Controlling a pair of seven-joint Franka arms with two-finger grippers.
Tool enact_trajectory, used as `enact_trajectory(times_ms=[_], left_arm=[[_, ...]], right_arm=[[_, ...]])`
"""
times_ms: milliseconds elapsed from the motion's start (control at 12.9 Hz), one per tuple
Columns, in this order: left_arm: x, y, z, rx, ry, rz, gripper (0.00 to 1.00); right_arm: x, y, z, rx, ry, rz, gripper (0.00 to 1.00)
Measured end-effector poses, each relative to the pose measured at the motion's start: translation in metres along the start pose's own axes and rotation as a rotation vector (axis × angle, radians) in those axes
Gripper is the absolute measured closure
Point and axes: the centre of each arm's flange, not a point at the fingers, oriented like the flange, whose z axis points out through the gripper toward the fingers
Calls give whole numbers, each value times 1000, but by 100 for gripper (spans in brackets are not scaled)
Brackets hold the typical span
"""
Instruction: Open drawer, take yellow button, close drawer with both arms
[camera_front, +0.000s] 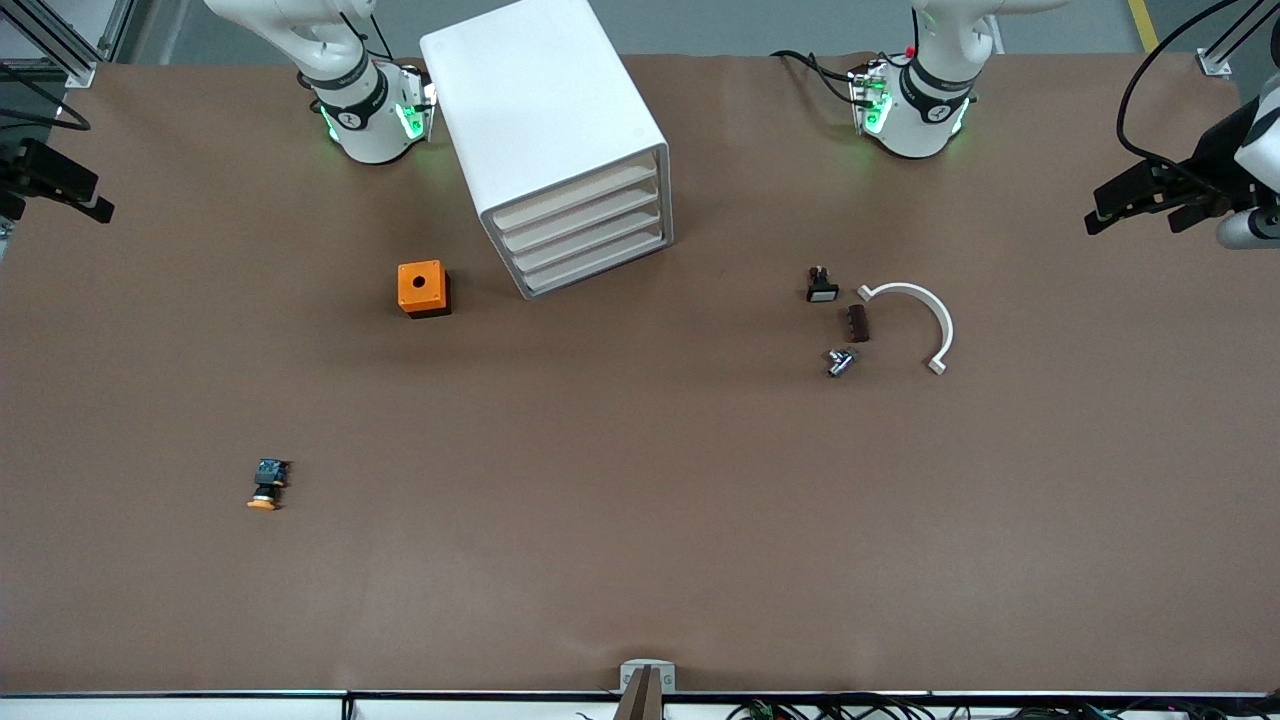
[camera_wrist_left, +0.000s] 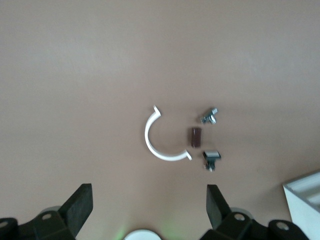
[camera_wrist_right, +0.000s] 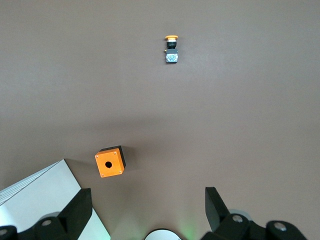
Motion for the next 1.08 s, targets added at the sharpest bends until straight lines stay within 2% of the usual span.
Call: enact_trajectory(times_ms=[386,696,1082], left_arm=[[20,4,-17,-2,65,8,0],[26,5,-19,-3,70,9,0],[30,6,-11,-2,53,10,0]], right_arm=[[0,1,-1,0,6,1,0],[2,2,-5,0,38,3,0],[-1,7,-10,0,53,-11,0]])
